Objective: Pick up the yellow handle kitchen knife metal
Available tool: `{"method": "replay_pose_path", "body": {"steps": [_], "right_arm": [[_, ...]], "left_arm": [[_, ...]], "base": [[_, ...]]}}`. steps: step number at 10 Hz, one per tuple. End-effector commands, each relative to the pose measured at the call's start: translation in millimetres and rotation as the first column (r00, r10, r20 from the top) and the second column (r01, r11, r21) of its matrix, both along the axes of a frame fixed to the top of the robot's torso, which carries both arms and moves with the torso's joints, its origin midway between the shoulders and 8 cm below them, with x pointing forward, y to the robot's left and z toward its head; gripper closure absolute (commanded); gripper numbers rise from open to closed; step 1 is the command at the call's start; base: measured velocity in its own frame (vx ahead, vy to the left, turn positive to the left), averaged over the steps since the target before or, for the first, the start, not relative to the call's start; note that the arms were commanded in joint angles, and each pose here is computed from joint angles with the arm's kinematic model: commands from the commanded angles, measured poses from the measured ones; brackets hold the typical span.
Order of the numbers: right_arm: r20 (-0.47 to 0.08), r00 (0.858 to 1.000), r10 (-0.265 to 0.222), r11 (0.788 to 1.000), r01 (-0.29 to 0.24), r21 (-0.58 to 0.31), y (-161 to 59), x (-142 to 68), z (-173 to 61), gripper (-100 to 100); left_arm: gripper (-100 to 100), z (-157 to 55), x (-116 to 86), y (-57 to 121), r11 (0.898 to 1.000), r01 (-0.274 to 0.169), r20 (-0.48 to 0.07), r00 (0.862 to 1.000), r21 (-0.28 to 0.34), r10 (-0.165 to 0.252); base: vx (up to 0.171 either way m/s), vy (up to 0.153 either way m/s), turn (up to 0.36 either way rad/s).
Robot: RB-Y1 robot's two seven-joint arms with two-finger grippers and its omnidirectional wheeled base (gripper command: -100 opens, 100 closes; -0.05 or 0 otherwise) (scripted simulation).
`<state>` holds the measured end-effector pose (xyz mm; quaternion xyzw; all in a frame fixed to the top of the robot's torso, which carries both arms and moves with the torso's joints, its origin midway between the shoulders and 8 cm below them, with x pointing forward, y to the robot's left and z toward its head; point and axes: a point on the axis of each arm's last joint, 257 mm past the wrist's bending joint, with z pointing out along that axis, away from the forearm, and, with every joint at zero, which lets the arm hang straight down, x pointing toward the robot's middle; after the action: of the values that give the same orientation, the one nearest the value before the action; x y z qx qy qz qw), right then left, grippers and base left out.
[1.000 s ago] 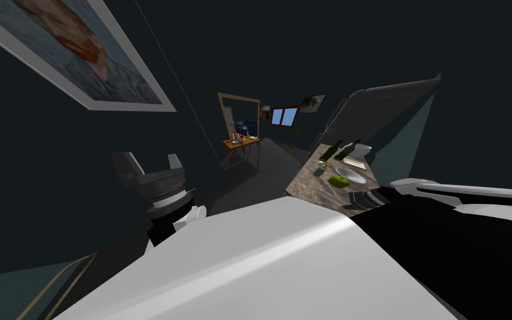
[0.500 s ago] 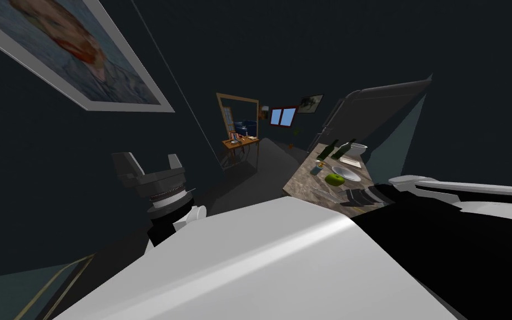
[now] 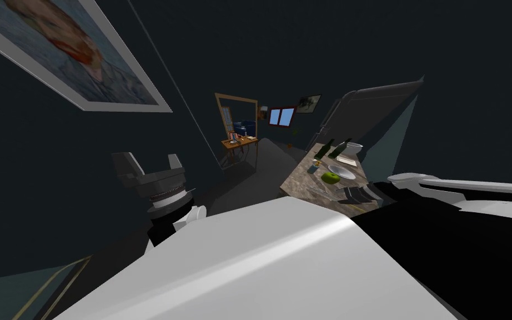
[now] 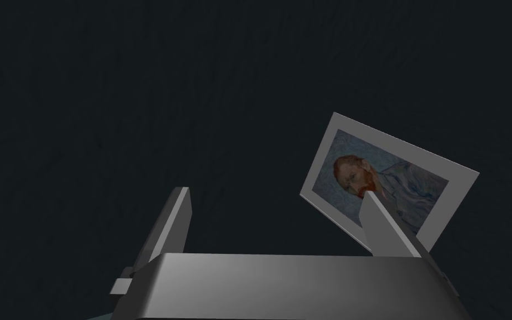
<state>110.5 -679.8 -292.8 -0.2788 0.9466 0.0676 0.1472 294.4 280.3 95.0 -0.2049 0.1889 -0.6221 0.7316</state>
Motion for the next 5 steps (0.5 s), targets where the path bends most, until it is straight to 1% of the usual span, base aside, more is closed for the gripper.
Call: {"method": "replay_pose_path", "body": {"steps": [1,2,3,4,5], "right_arm": [[-0.016,1.000,0.023,1.000,-0.023,-0.010,0.6,-12.5,-3.8,-100],[-0.008,1.000,0.011,1.000,-0.011,-0.001,2.5,-13.2,-4.2,-100],[0.017,1.000,-0.001,1.000,0.001,0.006,3.3,-6.4,-2.3,-100],[-0.014,1.000,0.026,1.000,-0.026,-0.003,5.2,-23.0,-7.7,-100],[-0.005,1.000,0.010,1.000,-0.010,0.004,6.2,-24.1,-7.6,-100]], "left_arm": [[0,0.0,0.0,0.0,1.000,0.000,0.000,1.000,0.000,0.000],[0,0.0,0.0,0.0,1.000,0.000,0.000,1.000,0.000,0.000],[0,0.0,0.0,0.0,1.000,0.000,0.000,1.000,0.000,0.000],[0,0.0,0.0,0.0,1.000,0.000,0.000,1.000,0.000,0.000],[0,0.0,0.0,0.0,1.000,0.000,0.000,1.000,0.000,0.000]], "base": [[-0.024,-0.011,0.265],[-0.035,-0.030,0.155],[-0.021,-0.018,-0.034],[-0.038,-0.004,0.246],[-0.040,-0.012,0.139]]}}
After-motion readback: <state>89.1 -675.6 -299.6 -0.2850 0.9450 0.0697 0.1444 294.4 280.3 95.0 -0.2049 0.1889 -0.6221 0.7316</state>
